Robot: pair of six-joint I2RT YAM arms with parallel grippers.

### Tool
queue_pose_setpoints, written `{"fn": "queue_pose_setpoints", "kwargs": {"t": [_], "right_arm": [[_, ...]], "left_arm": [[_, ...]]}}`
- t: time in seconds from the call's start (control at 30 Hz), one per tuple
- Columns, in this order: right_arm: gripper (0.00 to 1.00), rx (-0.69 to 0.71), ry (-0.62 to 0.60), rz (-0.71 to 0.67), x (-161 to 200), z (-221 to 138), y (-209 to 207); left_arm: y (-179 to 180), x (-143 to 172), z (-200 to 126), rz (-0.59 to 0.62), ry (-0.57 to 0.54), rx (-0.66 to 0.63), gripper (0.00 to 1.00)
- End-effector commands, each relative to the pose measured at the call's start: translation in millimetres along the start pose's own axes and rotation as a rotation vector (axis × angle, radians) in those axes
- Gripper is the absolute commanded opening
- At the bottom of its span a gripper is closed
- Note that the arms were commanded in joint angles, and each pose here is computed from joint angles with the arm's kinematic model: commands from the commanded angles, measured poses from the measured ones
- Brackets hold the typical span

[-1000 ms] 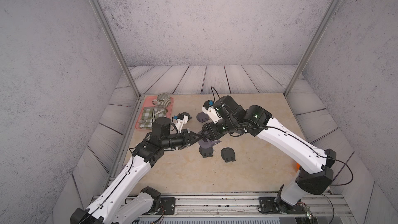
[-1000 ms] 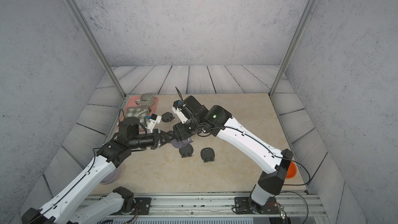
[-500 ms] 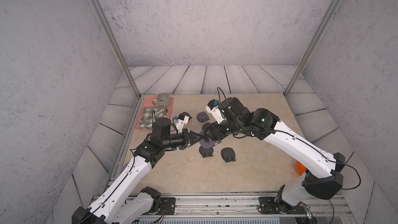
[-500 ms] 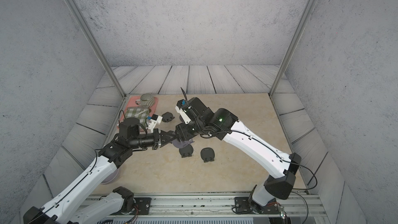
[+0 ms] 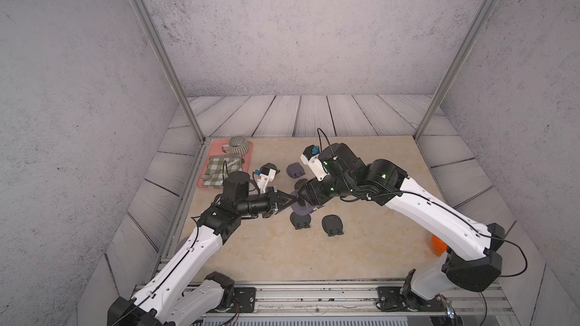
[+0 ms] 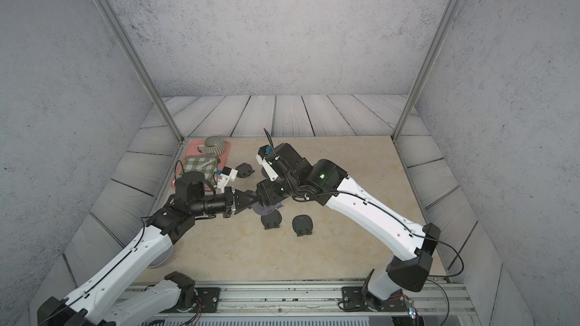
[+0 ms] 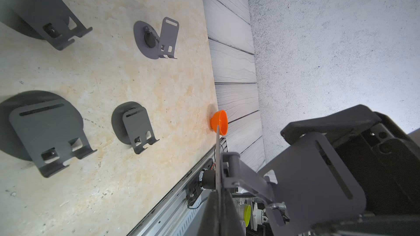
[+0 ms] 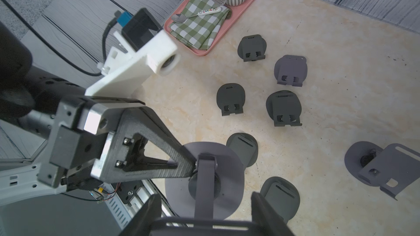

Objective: Open the phone stand
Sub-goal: Open the phone stand, then place the phone stand at the center of the board.

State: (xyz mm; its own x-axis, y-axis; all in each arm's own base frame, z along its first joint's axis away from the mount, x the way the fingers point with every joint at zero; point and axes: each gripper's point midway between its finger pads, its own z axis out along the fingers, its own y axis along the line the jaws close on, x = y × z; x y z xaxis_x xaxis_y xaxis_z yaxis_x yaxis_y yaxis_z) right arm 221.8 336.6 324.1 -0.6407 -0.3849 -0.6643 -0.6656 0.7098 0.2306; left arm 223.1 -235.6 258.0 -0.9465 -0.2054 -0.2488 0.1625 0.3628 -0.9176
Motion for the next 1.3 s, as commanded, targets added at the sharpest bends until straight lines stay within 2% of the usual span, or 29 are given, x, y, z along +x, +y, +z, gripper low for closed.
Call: {"fn": "queue_pose_setpoints", "kwargs": {"t": [0.0, 0.07, 0.1, 0.13, 0.2, 0.23, 0.3, 0.33, 0.67, 1.03, 1.27], "right_arm": [[0.57, 0.054, -0.126, -0.026, -23, -52, -12], [0.57, 0.085, -0.115, -0.028, -24, -48, -17], [0.57, 0.104, -0.106, -0.031, -24, -44, -20], [0.57, 0.119, -0.1, -0.036, -24, -41, -22], [0.57, 0.153, -0.088, -0.044, -26, -34, -27], [0.57, 0.163, -0.081, -0.045, -26, -31, -30], [0.57, 0.18, -0.07, -0.049, -27, -24, -34], [0.57, 0.187, -0.065, -0.048, -28, -20, -36], [0.58, 0.302, 0.023, -0.012, -26, 15, -84], [0.58, 0.469, 0.129, 0.085, -23, 60, -165], [0.58, 0.488, 0.199, 0.126, -16, 98, -194]], "left_arm": [[79, -3, -10, -0.157, -0.058, -0.3, 0.0], [72, -7, -12, -0.125, -0.06, -0.3, 0.06], [69, -8, -14, -0.112, -0.061, -0.3, 0.16], [65, -10, -15, -0.1, -0.063, -0.296, 0.28], [58, -12, -18, -0.074, -0.067, -0.302, 0.64], [57, -13, -21, -0.062, -0.071, -0.317, 0.76], [58, -13, -28, -0.042, -0.078, -0.367, 0.96], [58, -13, -31, -0.031, -0.079, -0.383, 0.99], [66, 3, -59, 0.061, -0.062, -0.517, 0.98], [70, 20, -73, 0.097, -0.034, -0.555, 0.98], [74, 26, -76, 0.095, -0.019, -0.57, 0.98]]}}
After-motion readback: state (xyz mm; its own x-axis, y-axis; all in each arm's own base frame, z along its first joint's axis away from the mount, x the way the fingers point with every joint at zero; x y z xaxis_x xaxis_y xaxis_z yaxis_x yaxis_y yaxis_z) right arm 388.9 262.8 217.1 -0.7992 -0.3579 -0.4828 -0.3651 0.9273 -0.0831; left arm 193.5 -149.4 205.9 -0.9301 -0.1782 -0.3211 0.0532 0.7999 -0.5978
